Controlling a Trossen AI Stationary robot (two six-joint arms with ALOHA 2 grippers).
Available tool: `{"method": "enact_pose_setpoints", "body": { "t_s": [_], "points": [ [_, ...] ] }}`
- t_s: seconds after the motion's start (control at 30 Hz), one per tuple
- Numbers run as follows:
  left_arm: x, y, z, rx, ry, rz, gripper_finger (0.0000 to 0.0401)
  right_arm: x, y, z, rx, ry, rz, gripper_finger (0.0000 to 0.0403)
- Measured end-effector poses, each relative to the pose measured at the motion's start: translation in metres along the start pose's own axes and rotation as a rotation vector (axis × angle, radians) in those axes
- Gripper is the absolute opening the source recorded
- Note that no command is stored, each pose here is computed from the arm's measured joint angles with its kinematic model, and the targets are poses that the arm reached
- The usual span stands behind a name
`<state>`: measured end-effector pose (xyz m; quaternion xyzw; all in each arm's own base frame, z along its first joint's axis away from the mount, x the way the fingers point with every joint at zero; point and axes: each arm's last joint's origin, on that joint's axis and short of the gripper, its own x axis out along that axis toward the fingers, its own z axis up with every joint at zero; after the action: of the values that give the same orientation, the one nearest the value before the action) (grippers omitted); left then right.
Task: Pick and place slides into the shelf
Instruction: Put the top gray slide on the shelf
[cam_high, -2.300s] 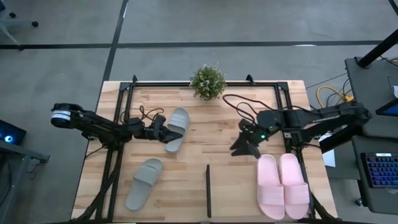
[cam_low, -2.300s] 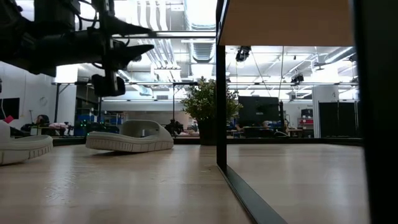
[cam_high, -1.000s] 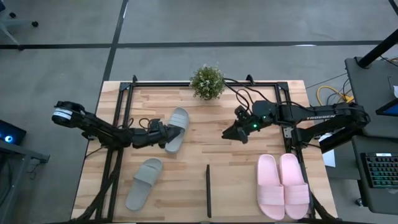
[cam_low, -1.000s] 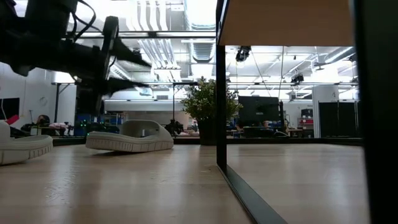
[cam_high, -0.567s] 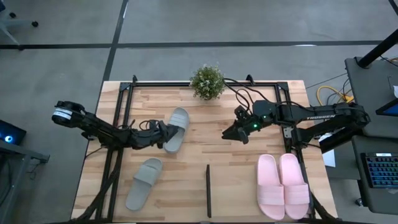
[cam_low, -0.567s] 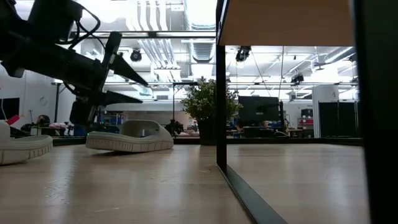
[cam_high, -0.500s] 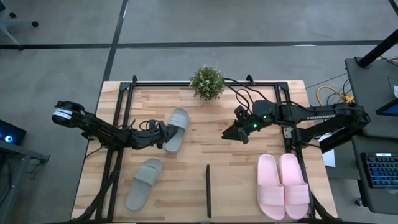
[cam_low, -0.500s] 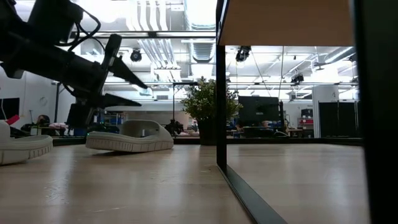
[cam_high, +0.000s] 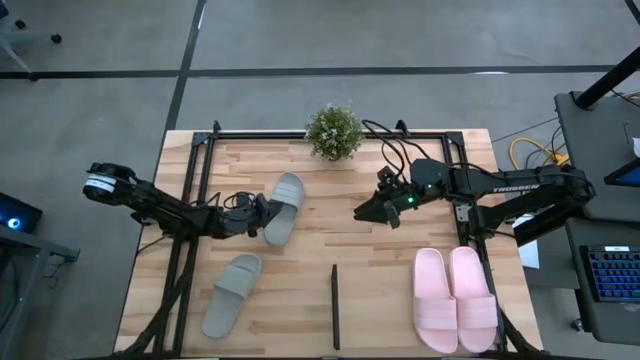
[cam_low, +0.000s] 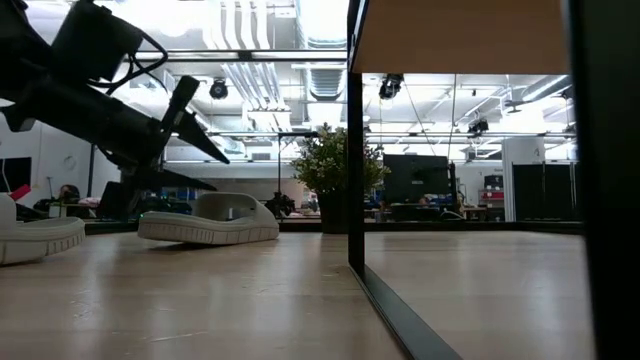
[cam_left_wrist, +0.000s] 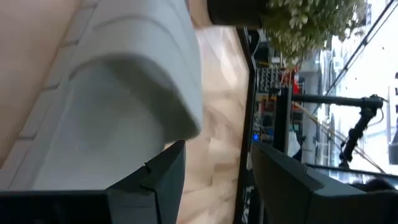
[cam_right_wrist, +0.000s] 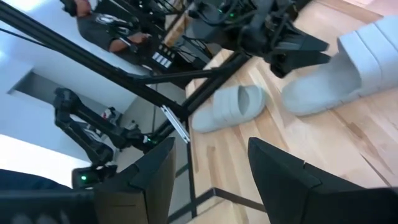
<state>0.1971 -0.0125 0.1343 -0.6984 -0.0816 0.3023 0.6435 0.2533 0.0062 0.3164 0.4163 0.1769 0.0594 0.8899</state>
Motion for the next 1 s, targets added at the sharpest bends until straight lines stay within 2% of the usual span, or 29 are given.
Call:
{"method": "enact_pose_setpoints", "body": {
  "t_s": [0.23,0.43,1.0],
  "points": [
    [0.005,-0.001,0.008,-0.002,-0.054,0.007,0.0168,0.000,0.002,0.001,0.003,-0.016,0.020,0.0192],
    [0.008,0.004,0.015,0.020,-0.096,0.054,0.0168,0.000,0.002,0.001,0.003,-0.018,0.021,0.0192],
    [0.013,0.002,0.024,0.007,-0.161,0.051,0.0168,0.001,0.009,0.001,-0.005,-0.048,0.049,0.0192]
  ]
}}
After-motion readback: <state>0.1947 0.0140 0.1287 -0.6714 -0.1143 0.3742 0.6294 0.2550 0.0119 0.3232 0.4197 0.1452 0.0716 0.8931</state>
